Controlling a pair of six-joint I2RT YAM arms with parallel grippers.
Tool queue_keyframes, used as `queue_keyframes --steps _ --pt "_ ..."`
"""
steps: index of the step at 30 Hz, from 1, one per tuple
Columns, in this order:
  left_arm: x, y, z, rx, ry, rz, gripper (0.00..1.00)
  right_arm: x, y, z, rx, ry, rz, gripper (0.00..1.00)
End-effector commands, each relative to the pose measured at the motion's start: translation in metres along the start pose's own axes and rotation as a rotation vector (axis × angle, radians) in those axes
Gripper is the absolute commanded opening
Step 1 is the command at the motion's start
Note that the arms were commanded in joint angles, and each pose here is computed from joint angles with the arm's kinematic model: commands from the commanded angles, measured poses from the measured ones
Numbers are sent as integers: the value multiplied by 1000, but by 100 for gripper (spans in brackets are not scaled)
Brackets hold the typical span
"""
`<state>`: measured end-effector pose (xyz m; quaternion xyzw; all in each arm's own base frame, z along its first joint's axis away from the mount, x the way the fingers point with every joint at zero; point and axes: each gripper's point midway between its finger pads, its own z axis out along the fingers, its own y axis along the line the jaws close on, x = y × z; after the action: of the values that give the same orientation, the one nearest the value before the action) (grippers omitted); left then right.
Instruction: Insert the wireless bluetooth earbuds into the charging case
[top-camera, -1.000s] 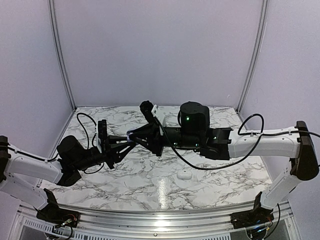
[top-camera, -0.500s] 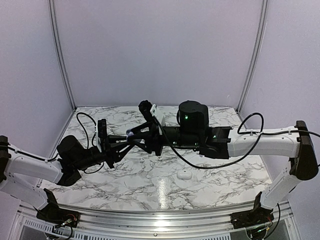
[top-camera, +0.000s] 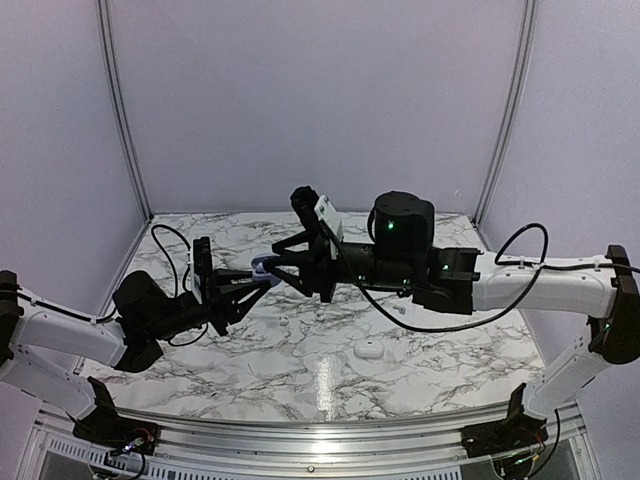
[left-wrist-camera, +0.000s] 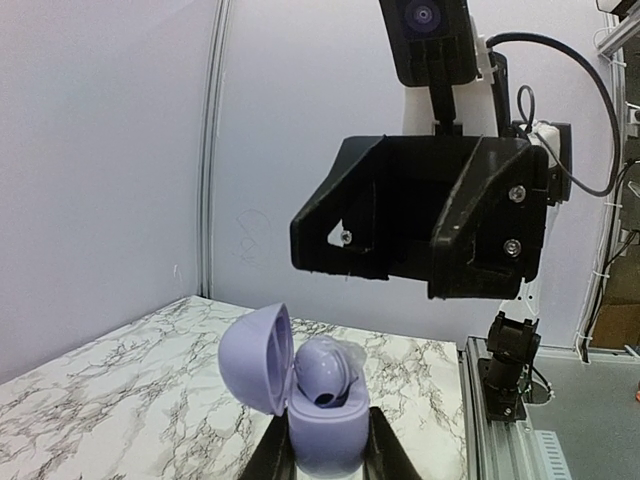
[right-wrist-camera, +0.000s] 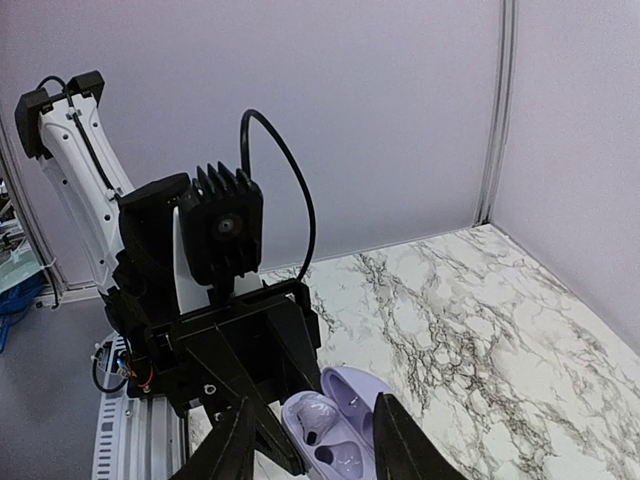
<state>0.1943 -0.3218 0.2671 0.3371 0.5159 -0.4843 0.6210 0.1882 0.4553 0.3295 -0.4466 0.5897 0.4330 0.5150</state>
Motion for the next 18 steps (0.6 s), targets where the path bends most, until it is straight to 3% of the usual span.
queue_keyframes --steps 1,18 --pt "-15 -4 3 26 -53 17 0 -7 -2 -3 20 -2 -16 38" --pt "-10 -5 6 44 -37 18 0 3 -4 13 9 42 -9 18"
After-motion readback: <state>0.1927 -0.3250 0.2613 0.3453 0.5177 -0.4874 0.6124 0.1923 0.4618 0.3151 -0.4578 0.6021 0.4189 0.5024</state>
